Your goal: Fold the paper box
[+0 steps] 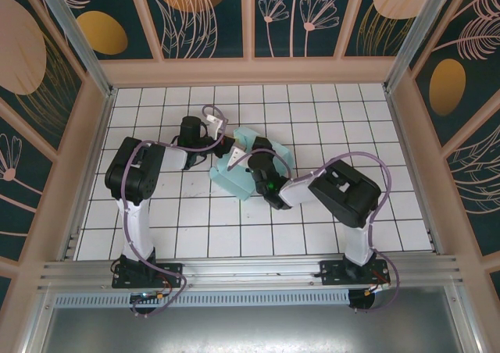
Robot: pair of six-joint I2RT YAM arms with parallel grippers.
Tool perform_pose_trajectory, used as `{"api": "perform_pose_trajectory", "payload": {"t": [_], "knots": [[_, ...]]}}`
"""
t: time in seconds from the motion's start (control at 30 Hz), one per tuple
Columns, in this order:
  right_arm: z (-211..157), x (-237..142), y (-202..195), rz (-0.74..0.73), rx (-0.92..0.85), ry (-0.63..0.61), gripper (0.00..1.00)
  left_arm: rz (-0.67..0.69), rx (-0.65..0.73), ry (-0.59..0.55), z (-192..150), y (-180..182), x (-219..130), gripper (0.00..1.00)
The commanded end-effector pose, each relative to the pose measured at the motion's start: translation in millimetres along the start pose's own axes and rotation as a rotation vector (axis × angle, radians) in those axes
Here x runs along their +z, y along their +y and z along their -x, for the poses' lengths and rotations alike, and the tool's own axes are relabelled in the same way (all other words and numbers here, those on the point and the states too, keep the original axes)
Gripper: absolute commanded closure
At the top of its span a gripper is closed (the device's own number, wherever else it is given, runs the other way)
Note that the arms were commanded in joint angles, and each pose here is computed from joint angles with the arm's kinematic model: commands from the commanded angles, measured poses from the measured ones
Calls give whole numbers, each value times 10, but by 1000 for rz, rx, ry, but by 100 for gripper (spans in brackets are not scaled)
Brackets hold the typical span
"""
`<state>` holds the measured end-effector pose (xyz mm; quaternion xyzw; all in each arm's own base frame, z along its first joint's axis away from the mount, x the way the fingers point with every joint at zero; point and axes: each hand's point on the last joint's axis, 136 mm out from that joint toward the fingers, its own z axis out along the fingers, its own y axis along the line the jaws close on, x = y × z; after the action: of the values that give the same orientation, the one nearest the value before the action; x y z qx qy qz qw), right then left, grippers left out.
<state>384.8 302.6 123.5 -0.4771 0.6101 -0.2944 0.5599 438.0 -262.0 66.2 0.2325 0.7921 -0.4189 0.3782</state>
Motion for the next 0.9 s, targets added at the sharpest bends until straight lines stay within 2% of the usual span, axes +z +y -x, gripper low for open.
{"api": "perform_pose_trajectory", "payload": {"t": [0.0,0.13,0.27,0.43,0.63,0.73,0.87], "knots": [[187,-98,60,136,168,-43,48,-11,15,17,49,-105,-16,94],[311,-251,0,234,349,-76,31,6,24,24,65,-83,-19,94],[431,-443,-130,306,513,-130,23,22,30,20,87,-69,-35,95],[677,-693,-479,424,752,-231,21,67,41,-8,156,-36,-81,100],[860,-884,-1125,445,1050,-350,21,155,85,-64,339,-84,-164,100],[667,-833,-1450,379,1230,-337,24,245,124,-82,383,-81,-195,100],[96,-571,-1610,338,1457,-169,26,330,222,-106,362,-201,-213,100]]}}
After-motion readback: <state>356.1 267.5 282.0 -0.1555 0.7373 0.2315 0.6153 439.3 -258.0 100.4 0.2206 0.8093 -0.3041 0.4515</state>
